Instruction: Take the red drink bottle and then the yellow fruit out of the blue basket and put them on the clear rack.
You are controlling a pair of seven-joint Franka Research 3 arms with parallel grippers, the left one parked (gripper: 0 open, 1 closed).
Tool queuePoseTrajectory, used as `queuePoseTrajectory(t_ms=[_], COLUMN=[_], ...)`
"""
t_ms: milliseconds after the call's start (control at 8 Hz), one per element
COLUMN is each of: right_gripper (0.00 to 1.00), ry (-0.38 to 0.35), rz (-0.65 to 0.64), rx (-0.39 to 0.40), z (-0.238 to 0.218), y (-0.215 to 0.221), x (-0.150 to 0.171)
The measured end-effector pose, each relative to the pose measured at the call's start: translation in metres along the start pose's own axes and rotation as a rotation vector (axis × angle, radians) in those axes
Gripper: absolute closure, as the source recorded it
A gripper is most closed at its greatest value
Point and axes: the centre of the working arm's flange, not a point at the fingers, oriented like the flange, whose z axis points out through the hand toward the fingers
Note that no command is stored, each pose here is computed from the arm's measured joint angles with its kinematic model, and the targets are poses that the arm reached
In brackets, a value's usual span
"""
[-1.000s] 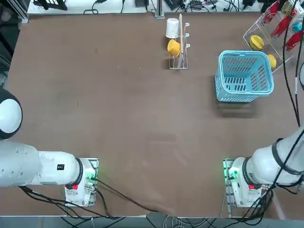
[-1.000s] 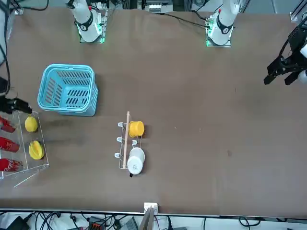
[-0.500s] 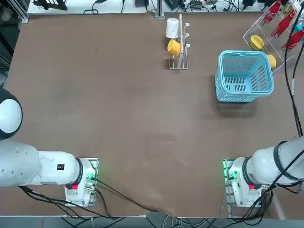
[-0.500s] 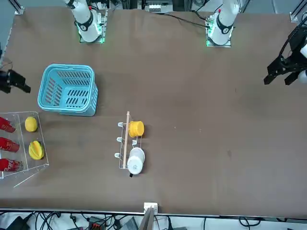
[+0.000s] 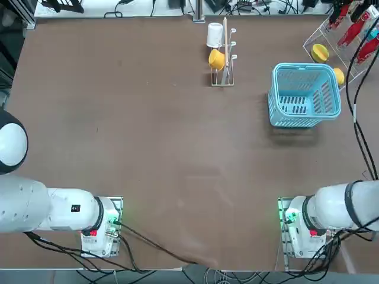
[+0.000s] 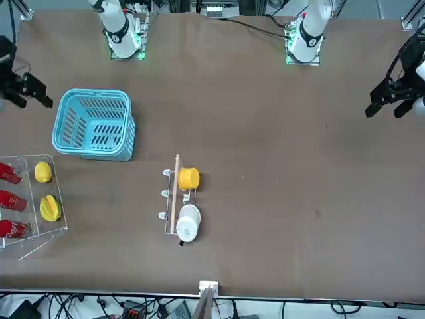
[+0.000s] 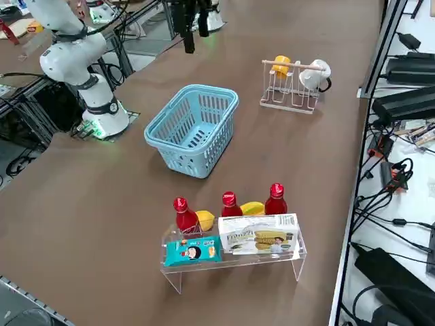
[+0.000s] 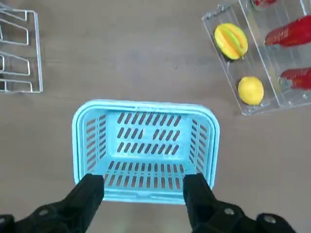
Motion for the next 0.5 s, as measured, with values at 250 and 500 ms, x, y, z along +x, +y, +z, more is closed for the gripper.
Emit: queuePoseTrajectory(t_ms=[250, 500], right_gripper=[0.0, 0.0], ry=[0.013, 0.023], rz=[-0.003, -0.006], rx=[0.0, 0.001], z=[-0.0072, -0.0091], y=[-0.0021, -0.0037], x=[-0.0087, -0.0082])
